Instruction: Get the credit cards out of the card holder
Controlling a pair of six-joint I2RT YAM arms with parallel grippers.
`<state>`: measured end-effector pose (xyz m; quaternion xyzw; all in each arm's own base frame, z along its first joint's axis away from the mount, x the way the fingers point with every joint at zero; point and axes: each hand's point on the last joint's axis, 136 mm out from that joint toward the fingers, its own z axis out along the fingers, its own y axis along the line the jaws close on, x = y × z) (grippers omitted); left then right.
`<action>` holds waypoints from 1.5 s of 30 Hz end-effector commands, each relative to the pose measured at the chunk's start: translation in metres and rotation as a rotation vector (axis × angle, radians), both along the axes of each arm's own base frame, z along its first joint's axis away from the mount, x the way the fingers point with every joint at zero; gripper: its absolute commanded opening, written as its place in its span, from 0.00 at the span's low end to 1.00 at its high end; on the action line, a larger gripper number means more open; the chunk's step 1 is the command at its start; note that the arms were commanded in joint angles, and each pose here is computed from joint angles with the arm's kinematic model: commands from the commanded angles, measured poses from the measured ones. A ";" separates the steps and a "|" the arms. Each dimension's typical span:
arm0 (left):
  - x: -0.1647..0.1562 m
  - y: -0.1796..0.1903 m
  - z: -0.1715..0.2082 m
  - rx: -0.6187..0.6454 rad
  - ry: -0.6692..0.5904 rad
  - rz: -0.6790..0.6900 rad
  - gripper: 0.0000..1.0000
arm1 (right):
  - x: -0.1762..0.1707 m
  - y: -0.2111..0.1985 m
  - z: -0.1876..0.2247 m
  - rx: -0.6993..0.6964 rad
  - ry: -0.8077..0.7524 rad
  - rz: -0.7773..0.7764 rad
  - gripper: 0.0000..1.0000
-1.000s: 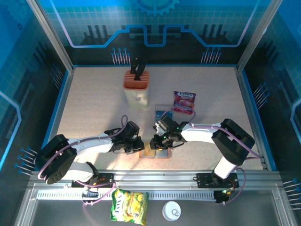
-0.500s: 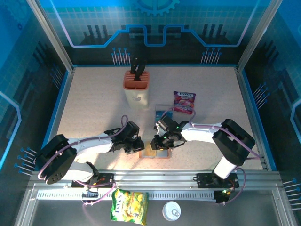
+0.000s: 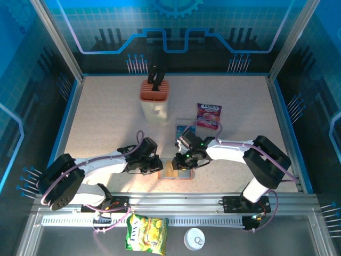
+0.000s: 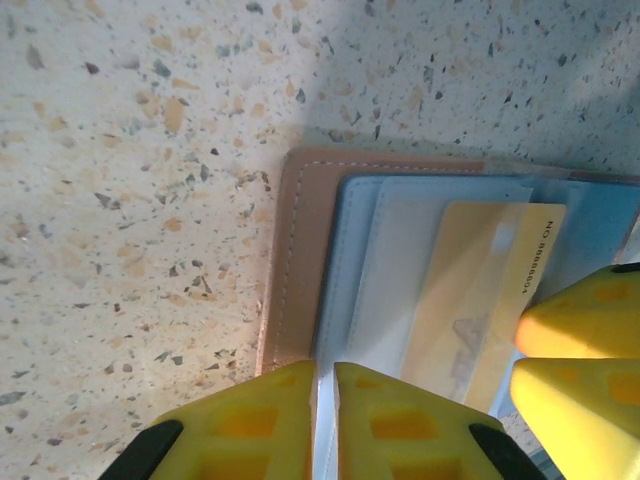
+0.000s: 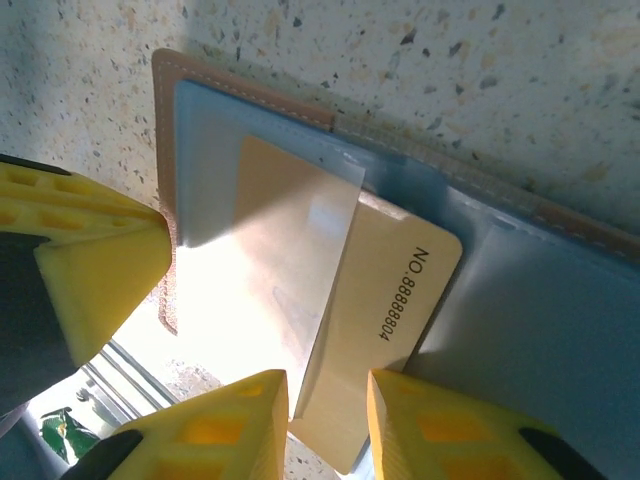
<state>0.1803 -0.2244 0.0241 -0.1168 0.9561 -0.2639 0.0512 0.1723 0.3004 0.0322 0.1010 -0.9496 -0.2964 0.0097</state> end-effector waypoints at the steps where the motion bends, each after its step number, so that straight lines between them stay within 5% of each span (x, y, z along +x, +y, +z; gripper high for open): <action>1: 0.006 -0.006 0.015 -0.022 -0.030 -0.026 0.12 | 0.000 0.005 0.016 0.020 -0.035 0.018 0.27; 16: 0.003 -0.032 0.007 -0.054 -0.003 -0.078 0.07 | -0.001 -0.003 0.015 -0.007 -0.039 0.005 0.28; 45: -0.005 -0.020 -0.003 0.003 0.035 -0.063 0.04 | -0.006 -0.013 -0.005 0.030 0.029 -0.065 0.28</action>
